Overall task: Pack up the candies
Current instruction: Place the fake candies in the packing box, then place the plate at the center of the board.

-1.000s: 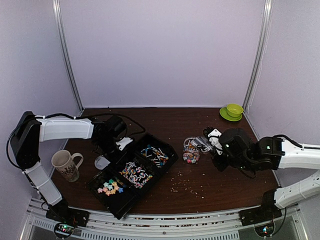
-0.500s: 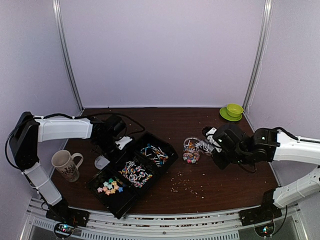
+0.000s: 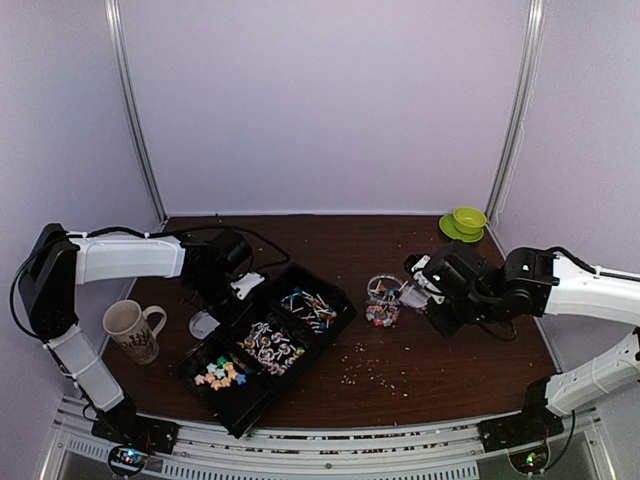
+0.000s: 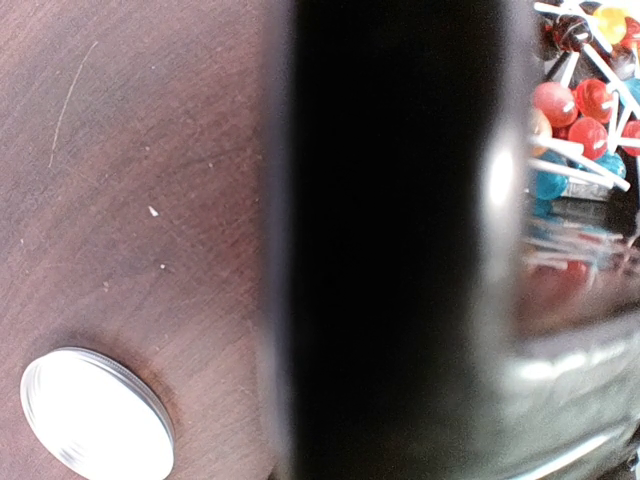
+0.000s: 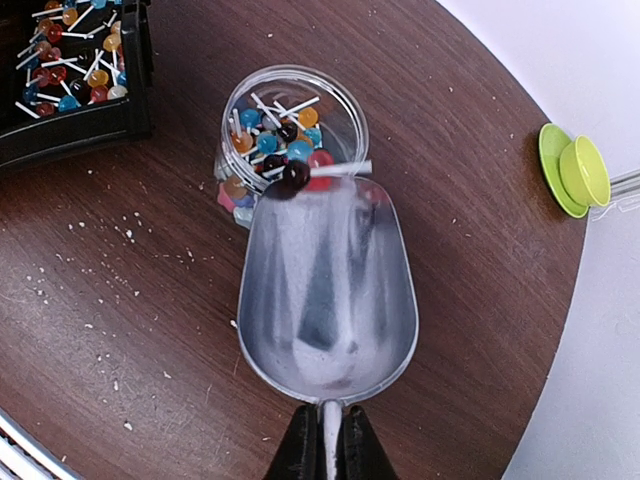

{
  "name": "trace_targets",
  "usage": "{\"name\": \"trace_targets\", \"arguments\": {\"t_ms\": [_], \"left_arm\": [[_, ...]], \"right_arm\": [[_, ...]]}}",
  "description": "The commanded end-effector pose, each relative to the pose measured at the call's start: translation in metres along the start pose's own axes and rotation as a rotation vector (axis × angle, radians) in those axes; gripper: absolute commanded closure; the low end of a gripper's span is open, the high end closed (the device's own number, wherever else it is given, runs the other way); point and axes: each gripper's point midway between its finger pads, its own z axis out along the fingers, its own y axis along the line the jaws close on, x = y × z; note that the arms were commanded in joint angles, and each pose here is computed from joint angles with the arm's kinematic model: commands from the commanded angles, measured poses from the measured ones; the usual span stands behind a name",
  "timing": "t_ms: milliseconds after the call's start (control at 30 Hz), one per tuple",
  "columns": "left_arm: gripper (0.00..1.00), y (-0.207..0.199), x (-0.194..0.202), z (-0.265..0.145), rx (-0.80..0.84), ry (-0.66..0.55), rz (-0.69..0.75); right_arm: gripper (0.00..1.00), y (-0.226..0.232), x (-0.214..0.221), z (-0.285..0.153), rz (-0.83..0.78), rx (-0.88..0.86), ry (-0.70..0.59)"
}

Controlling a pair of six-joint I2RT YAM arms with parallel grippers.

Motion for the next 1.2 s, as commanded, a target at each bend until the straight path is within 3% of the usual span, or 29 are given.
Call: {"name": "trace_targets", "arguments": {"t_ms": [0,467,567,767,1167], "left_arm": [[1.00,-0.010,-0.031,-0.029,0.047,-0.132,0.008],[1.00,-0.008,-0.031,-0.027,0.034,-0.127,0.002],[1.00,-0.006,-0.030,-0.027,0.030,-0.125,-0.001],[1.00,-0.003,-0.029,-0.025,0.025,-0.119,-0.007],[1.00,0.012,-0.036,-0.031,0.025,-0.149,-0.060]], "right_arm": [[1.00,-0.007,-0.006,-0.007,0.001,0.019,0.001],[1.00,-0.009,-0.018,-0.009,-0.026,0.026,-0.023],[1.00,-0.009,-0.023,-0.006,0.006,0.033,-0.090],[1.00,0.002,-0.042,-0.004,0.132,-0.039,-0.347],[1.00,0.002,-0.034,0.001,0.173,-0.036,-0.388]]}}
